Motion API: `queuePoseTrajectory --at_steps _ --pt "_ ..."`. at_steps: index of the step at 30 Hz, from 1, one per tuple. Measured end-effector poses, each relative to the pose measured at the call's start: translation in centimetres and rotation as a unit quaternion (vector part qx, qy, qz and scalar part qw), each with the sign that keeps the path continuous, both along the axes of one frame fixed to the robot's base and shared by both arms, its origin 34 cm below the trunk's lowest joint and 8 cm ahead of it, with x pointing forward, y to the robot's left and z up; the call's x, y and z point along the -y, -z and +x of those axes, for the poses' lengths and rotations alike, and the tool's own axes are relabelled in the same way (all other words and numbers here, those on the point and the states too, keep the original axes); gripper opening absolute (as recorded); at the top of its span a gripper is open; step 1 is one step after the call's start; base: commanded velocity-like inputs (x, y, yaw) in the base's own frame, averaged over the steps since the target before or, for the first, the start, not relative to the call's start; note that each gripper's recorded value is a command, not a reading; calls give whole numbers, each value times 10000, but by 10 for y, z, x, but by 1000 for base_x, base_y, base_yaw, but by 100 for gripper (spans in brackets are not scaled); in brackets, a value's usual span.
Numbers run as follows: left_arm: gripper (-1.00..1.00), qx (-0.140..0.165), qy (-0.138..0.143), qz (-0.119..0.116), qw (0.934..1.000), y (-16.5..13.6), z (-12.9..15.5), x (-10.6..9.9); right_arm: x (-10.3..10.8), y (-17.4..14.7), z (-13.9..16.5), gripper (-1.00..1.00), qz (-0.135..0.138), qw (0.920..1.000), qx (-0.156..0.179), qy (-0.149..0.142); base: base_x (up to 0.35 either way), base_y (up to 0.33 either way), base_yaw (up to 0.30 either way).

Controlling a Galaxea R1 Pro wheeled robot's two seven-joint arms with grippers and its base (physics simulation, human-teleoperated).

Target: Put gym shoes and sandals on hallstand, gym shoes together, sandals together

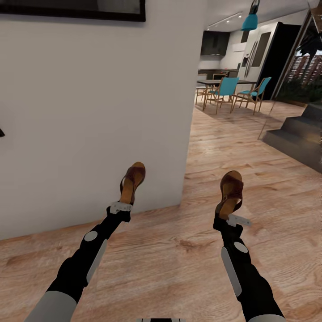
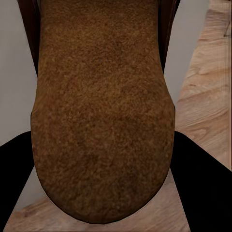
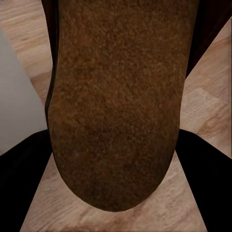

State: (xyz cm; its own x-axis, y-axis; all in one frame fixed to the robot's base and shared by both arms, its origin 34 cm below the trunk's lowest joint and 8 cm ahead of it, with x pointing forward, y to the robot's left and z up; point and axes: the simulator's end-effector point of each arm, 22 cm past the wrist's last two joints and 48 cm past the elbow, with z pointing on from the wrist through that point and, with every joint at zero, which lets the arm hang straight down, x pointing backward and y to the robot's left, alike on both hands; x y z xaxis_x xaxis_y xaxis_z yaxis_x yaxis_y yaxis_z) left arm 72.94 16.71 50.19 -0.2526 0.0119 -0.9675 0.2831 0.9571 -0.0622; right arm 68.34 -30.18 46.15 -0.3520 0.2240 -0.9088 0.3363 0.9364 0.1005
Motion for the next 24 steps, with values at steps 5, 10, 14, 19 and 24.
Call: queuePoseTrajectory --at_steps 5,10,14,19,24 --pt "-100 38 2 0 10000 -16 3 0 0 -16 4 -100 0 10000 39 -1 0 0 -80" --pt "-100 77 -1 2 10000 -33 6 0 0 -32 7 -100 1 10000 79 -1 0 0 -80" --pt "-100 111 6 4 9999 -46 9 0 0 -45 10 -100 0 9999 110 0 0 0 -80" --pt "-100 152 8 5 9999 -51 9 0 0 -49 10 -100 3 9999 149 1 0 0 -77" --pt "-100 190 9 5 9998 -56 9 0 0 -54 10 -100 2 9998 188 0 0 0 -31"
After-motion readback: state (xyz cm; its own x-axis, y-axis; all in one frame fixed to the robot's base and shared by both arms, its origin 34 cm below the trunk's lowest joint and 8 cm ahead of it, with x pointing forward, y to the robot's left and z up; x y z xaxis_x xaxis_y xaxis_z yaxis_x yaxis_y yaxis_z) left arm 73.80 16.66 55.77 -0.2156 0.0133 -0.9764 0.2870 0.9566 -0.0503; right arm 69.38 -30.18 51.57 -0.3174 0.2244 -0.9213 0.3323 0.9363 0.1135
